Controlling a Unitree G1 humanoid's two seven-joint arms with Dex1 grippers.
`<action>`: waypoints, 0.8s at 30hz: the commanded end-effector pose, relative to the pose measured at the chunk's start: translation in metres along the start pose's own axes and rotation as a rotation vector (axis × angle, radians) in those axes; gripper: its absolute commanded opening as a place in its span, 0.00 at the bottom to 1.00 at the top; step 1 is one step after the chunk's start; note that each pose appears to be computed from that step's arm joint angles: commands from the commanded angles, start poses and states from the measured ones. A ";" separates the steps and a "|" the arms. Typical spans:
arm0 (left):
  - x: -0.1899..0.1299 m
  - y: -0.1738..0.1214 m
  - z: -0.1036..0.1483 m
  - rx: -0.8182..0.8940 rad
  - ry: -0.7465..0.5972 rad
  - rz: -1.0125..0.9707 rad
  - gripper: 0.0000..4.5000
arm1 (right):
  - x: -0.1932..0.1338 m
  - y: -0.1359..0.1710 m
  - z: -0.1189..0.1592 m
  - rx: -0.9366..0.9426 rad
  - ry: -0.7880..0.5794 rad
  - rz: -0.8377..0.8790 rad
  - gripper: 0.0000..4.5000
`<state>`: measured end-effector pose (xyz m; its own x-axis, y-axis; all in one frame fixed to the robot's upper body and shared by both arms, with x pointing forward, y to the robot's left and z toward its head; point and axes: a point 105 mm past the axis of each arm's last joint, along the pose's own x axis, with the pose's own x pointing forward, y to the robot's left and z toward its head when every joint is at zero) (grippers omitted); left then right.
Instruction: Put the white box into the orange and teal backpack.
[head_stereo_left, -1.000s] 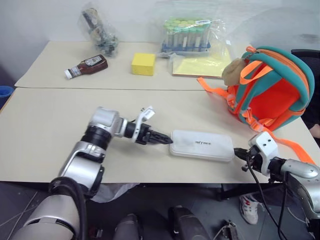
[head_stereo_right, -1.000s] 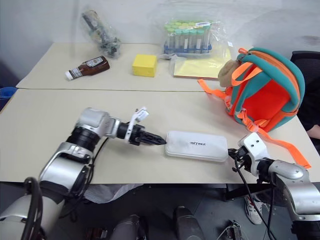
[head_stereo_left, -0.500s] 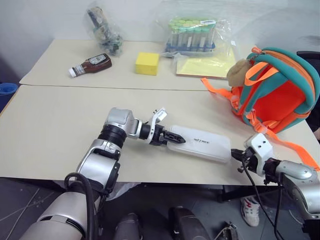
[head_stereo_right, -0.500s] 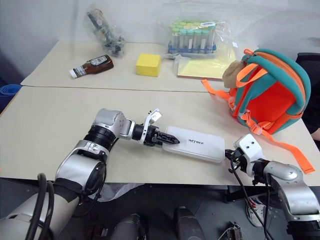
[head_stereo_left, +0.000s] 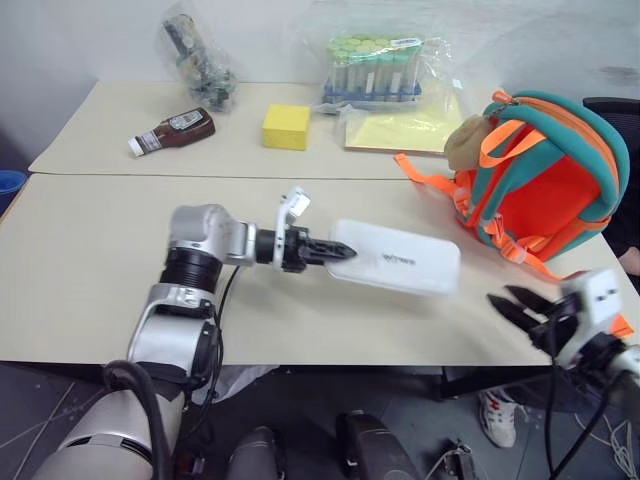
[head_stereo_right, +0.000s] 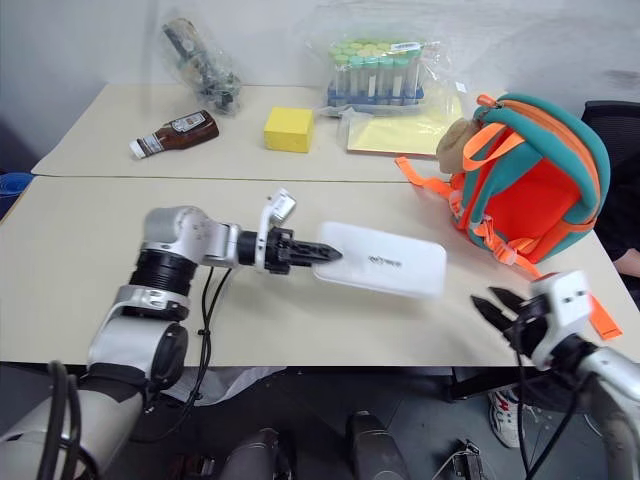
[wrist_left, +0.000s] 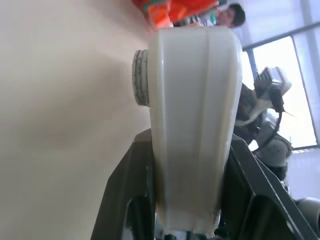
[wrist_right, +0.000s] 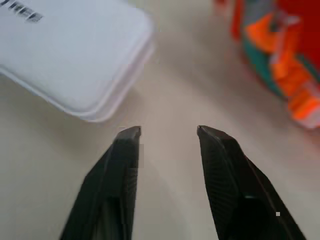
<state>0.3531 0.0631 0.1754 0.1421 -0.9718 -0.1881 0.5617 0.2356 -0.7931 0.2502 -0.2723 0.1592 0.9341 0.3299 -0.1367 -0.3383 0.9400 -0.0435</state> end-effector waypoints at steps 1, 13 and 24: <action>-0.037 -0.018 0.021 0.057 -0.161 -0.056 0.27 | 0.007 -0.003 0.040 0.016 -0.131 -0.033 0.66; -0.082 -0.032 0.031 0.106 -0.369 -0.053 0.27 | 0.122 -0.014 0.075 0.219 -0.181 -0.052 1.00; -0.093 -0.030 0.034 0.162 -0.467 0.022 0.27 | 0.168 -0.042 0.086 0.102 -0.240 -0.150 0.66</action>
<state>0.3554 0.1451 0.2134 0.4966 -0.8678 0.0186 0.5906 0.3221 -0.7399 0.4345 -0.2483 0.2008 0.9881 0.1527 0.0198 -0.1540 0.9829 0.1008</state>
